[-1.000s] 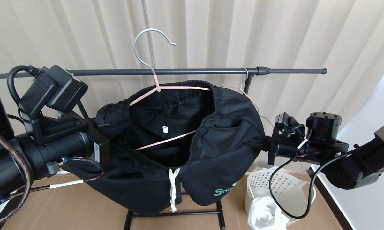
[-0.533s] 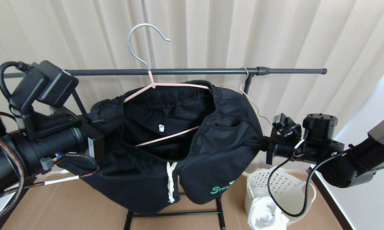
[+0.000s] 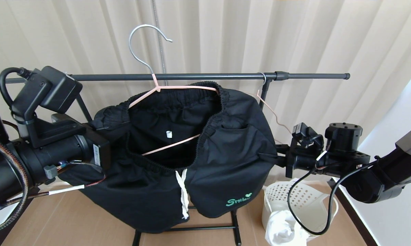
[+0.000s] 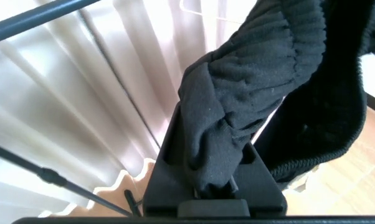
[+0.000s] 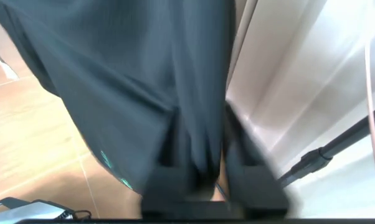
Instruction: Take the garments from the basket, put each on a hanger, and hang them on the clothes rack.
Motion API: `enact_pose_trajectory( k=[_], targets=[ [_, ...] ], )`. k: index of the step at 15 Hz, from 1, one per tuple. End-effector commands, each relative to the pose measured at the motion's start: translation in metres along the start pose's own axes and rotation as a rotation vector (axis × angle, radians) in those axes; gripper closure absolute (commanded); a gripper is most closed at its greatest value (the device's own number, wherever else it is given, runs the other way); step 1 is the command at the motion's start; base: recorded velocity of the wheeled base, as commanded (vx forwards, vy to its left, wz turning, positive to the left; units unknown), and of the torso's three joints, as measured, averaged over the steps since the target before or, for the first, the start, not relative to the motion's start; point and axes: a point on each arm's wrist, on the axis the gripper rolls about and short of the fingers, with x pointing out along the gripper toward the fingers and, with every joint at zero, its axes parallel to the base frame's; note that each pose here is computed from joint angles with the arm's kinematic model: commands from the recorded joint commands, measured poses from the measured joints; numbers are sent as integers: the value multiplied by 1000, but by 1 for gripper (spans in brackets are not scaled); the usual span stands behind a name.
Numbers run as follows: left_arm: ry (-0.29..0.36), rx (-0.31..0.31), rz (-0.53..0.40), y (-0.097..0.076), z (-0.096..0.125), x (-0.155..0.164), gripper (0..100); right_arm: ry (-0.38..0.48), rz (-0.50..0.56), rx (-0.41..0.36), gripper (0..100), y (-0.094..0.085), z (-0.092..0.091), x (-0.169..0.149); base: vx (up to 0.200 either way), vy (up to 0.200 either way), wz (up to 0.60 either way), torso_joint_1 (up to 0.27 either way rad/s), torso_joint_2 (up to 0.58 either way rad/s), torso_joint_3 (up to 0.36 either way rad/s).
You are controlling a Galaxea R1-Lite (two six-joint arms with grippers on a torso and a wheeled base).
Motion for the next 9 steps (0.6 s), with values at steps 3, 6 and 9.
enact_pose_trajectory(
  k=[3,6,9],
  targets=[
    [62,-28,36,8,-12,12,100,-45,-7,-50,0,9,24,-13,0,0,0,0,0,0],
    [120,-72,41,9,-23,28,100,-77,11,-86,0,23,43,-18,0,0,0,0,0,0],
    [183,-105,66,10,-33,52,100,-102,-41,-128,0,38,65,-23,0,0,0,0,0,0]
  ],
)
